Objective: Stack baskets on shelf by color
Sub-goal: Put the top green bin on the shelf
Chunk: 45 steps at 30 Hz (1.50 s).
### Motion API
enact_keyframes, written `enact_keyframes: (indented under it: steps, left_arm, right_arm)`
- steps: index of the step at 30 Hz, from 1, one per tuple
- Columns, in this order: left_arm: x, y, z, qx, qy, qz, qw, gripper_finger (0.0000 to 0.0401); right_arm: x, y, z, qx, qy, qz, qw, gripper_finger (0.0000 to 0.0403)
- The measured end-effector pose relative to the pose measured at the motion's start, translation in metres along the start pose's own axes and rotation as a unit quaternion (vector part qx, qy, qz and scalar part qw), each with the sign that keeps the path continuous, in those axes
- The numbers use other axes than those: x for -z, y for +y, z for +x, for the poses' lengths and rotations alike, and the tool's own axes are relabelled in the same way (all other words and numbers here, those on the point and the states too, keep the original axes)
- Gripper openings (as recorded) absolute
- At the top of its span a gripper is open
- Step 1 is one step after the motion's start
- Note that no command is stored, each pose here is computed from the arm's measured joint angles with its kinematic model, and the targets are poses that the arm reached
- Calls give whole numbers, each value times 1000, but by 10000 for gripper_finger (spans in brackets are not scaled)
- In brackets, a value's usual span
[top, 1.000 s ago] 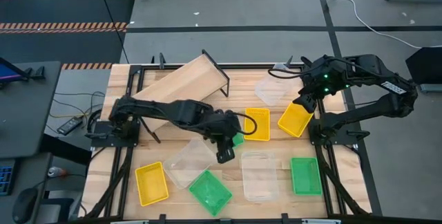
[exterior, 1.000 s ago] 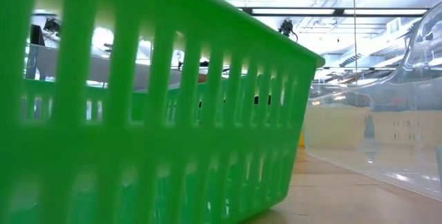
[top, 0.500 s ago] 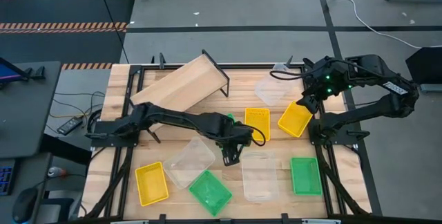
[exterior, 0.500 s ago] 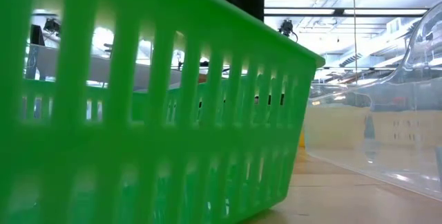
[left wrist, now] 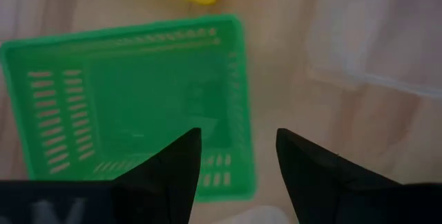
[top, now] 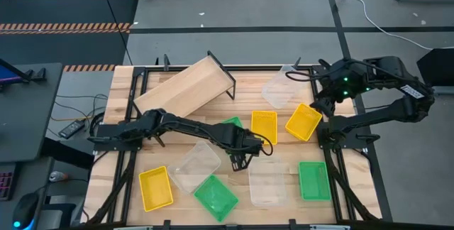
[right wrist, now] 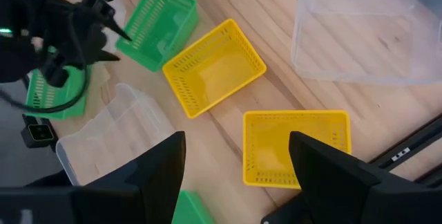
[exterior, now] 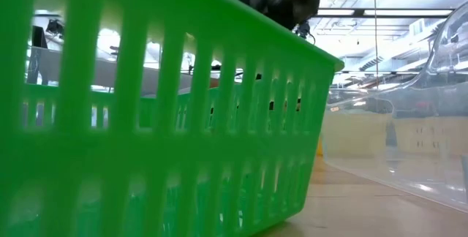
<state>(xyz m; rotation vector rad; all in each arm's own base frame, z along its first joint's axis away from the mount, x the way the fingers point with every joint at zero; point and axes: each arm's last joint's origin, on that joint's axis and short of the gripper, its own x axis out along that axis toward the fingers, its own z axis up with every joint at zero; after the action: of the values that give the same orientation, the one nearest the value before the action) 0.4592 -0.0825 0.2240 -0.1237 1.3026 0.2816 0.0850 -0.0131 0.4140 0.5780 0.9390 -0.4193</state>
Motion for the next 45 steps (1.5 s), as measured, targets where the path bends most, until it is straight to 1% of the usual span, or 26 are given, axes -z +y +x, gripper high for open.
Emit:
enact_keyframes:
  steps: [4,11,13,15,17,19,22,24,28,30,32,35,41,45]
  left_arm:
    - [-2,3,1,10,1,-6,1000,195]
    - [-6,4,14,20,8,-18,1000,194]
    - [-4,5,21,13,23,-18,999,194]
    - [-6,4,25,6,15,-24,1000,190]
    - [-4,5,25,-2,22,-29,999,180]
    - [-7,5,30,0,15,-44,999,166]
    - [-4,5,37,-3,36,-55,998,132]
    - [-6,5,37,3,29,-61,998,100]
    - [-6,4,38,20,38,-60,997,24]
    - [-5,4,36,25,42,-59,997,15]
    - [-7,4,31,29,40,-59,997,17]
    - [-12,5,16,36,29,-60,997,15]
    - [-25,6,-24,55,-10,-65,996,14]
    - [-21,11,-47,60,-29,-86,994,13]
  right_arm:
    - [2,-1,-2,-2,-4,0,1000,264]
    - [3,-2,-4,-5,-8,1,1000,264]
    - [4,-2,-4,-5,-8,3,1000,264]
    - [4,-2,-4,-5,-8,6,1000,264]
    - [4,-2,-4,-5,-8,7,1000,264]
    - [4,-2,-4,-5,-8,7,1000,264]
    - [4,-2,-4,-4,-9,3,1000,264]
    - [4,-2,-4,-3,-9,-3,1000,264]
    - [4,-2,-4,-3,-9,-7,1000,264]
    - [3,-2,-4,-3,-10,-7,1000,264]
    - [3,-3,-4,2,-12,-7,1000,264]
    - [3,-3,-4,7,-16,-7,1000,264]
    - [3,-3,-4,7,-16,-8,1000,264]
    - [3,-3,-4,7,-16,-7,1000,264]
